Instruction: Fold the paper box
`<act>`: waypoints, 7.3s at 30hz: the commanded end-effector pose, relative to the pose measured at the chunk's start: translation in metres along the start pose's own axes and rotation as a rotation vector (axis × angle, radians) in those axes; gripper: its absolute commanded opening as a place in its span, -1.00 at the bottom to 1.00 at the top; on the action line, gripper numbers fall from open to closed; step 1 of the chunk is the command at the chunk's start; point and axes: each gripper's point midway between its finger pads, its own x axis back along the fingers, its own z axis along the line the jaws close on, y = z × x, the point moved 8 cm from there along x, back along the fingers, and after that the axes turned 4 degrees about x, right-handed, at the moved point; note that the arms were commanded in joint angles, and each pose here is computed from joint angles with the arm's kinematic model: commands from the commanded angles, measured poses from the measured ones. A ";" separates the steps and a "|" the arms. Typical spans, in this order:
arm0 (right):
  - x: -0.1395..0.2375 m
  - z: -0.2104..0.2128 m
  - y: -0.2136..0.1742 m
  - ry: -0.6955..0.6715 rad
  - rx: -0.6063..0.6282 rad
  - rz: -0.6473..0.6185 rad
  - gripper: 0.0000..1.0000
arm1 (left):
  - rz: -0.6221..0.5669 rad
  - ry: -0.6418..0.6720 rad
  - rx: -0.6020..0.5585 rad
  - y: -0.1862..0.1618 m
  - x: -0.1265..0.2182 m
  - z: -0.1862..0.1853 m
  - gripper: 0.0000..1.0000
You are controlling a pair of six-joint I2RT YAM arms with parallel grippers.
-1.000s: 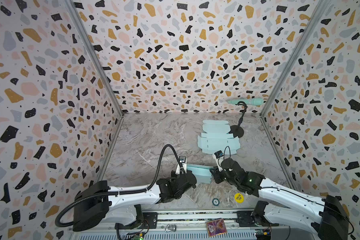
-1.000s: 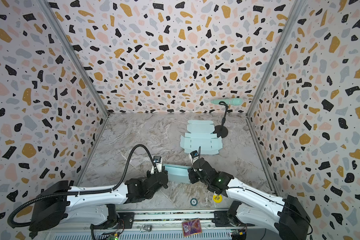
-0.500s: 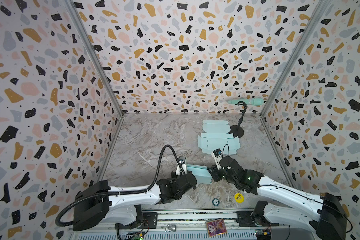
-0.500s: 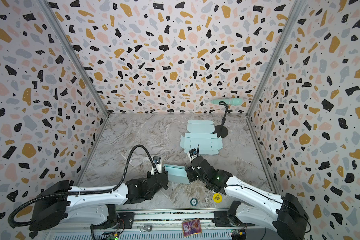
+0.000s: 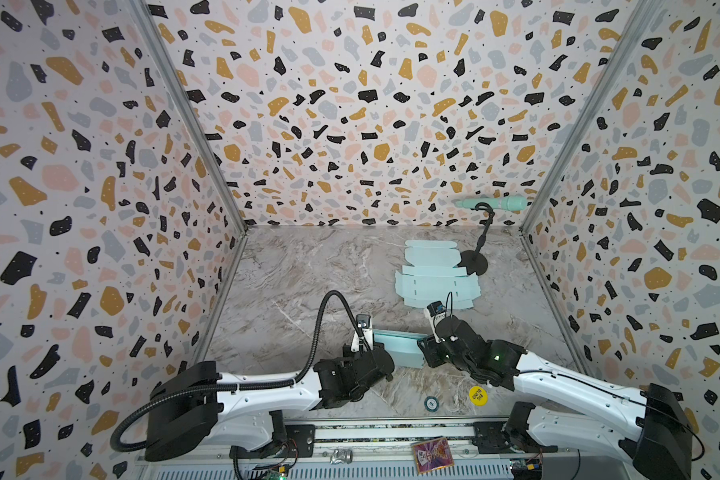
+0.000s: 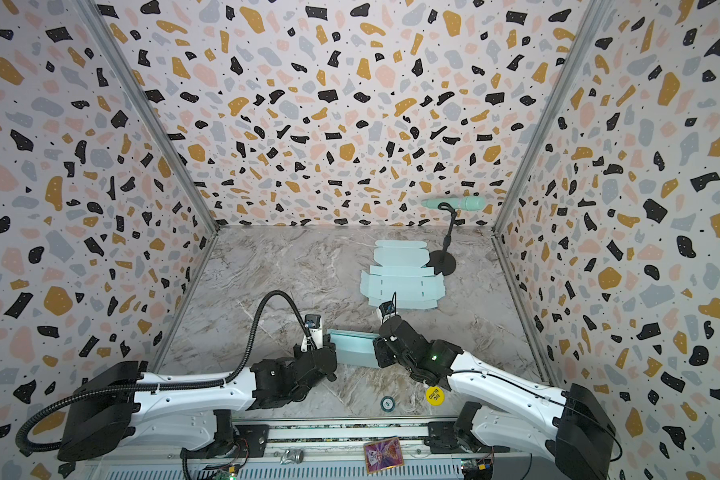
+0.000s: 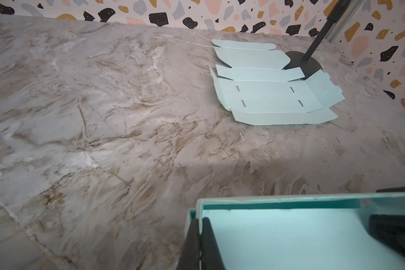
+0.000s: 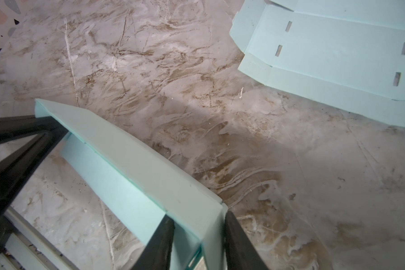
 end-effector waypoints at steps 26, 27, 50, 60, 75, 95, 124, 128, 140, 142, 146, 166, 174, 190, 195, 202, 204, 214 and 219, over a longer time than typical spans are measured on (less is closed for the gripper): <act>-0.042 0.017 0.075 -0.087 0.091 -0.092 -0.52 | -0.067 0.024 0.084 -0.008 0.010 0.013 -1.00; -0.044 0.018 0.073 -0.074 0.077 -0.086 -0.48 | -0.066 0.025 0.084 -0.009 0.009 0.012 -1.00; -0.018 0.007 0.044 -0.010 -0.084 -0.094 -0.33 | -0.067 0.074 0.086 -0.018 0.003 0.010 -1.00; -0.011 0.004 0.034 -0.002 -0.121 -0.068 -0.15 | -0.062 0.082 0.060 -0.021 0.000 0.005 -1.00; -0.003 -0.005 0.015 -0.055 -0.140 -0.034 -0.35 | -0.055 0.080 0.042 -0.021 -0.003 0.000 -1.00; 0.000 0.011 0.026 -0.023 -0.135 -0.031 -0.80 | -0.033 0.063 0.032 -0.029 -0.008 -0.006 -1.00; -0.006 0.014 0.046 -0.021 -0.083 0.013 -0.80 | 0.044 -0.182 0.369 0.005 0.003 0.004 -1.00; -0.006 0.018 0.045 -0.031 -0.061 0.007 -0.80 | 0.052 -0.211 0.432 0.013 0.005 0.008 -1.00; -0.003 0.019 0.031 -0.032 -0.045 -0.023 -0.80 | 0.078 -0.240 0.497 0.025 0.004 0.008 -1.00; -0.004 0.019 0.030 -0.031 -0.043 -0.023 -0.80 | 0.079 -0.244 0.500 0.025 0.004 0.007 -1.00; -0.004 0.020 0.028 -0.019 -0.041 -0.026 -0.80 | 0.093 -0.244 0.501 0.024 0.002 0.006 -1.00; -0.010 0.021 0.028 0.015 -0.066 -0.025 -0.80 | 0.085 -0.199 0.439 -0.005 -0.009 0.019 -1.00; -0.011 0.022 0.027 0.018 -0.070 -0.020 -0.78 | 0.057 -0.161 0.373 -0.027 -0.010 0.031 -1.00; 0.016 0.013 0.039 0.006 -0.092 -0.092 -0.27 | 0.035 -0.067 0.291 -0.039 -0.010 0.030 -1.00; 0.027 0.006 0.044 -0.003 -0.098 -0.105 -0.25 | 0.033 -0.070 0.281 -0.036 -0.009 0.026 -1.00; 0.023 -0.013 0.043 -0.059 -0.047 -0.042 -0.26 | 0.032 -0.067 0.260 -0.036 -0.010 0.022 -1.00; 0.022 -0.020 0.044 -0.078 -0.030 -0.026 -0.26 | 0.038 -0.051 0.236 -0.037 -0.010 0.022 -1.00; 0.003 -0.023 0.049 -0.037 0.016 0.014 -0.42 | 0.037 -0.053 0.223 -0.030 -0.008 0.015 -1.00; 0.011 -0.019 0.053 -0.005 0.004 -0.018 -0.46 | 0.039 -0.050 0.215 -0.029 -0.007 0.013 -1.00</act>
